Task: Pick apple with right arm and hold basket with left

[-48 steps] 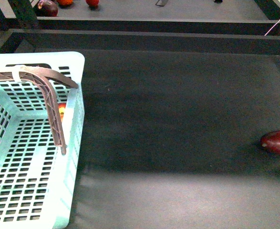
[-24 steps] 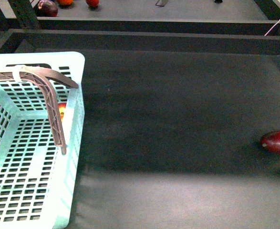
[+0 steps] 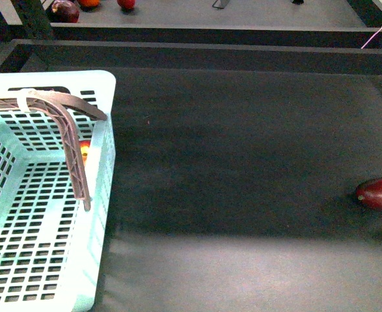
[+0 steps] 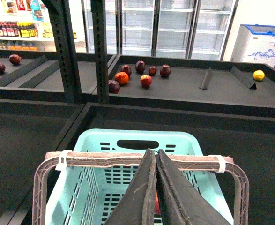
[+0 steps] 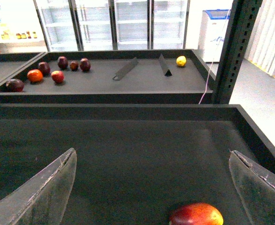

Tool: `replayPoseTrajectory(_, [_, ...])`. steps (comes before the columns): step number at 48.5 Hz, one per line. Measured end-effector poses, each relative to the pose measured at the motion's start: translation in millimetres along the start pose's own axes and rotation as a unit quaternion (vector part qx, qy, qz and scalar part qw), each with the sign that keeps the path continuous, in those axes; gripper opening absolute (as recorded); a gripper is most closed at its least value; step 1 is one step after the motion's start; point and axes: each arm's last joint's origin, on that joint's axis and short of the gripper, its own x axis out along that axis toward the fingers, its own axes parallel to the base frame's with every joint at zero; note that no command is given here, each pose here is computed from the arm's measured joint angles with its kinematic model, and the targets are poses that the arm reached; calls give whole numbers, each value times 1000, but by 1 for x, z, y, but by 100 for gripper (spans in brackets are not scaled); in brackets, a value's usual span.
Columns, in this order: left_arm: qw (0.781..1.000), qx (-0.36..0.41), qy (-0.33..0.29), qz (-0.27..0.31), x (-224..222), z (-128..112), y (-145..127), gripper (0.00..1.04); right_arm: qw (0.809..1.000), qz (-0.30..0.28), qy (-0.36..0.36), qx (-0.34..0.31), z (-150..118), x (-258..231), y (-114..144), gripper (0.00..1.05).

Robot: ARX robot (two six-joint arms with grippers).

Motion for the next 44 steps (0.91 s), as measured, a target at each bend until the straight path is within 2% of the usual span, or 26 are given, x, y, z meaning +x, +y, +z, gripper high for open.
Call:
replayPoseTrajectory(3, [1000,0,0,0,0,0,0,6,1000,0,0,0,0,0,0,96])
replayPoseTrajectory(8, [1000,0,0,0,0,0,0,23,1000,0,0,0,0,0,0,96])
replayPoseTrajectory(13, [1000,0,0,0,0,0,0,45,1000,0,0,0,0,0,0,96])
replayPoseTrajectory(21, [1000,0,0,0,0,0,0,73,1000,0,0,0,0,0,0,96])
replayPoseTrajectory(26, [1000,0,0,0,0,0,0,99,1000,0,0,0,0,0,0,96])
replayPoseTrajectory(44, [1000,1,0,0,0,0,0,98,1000,0,0,0,0,0,0,96])
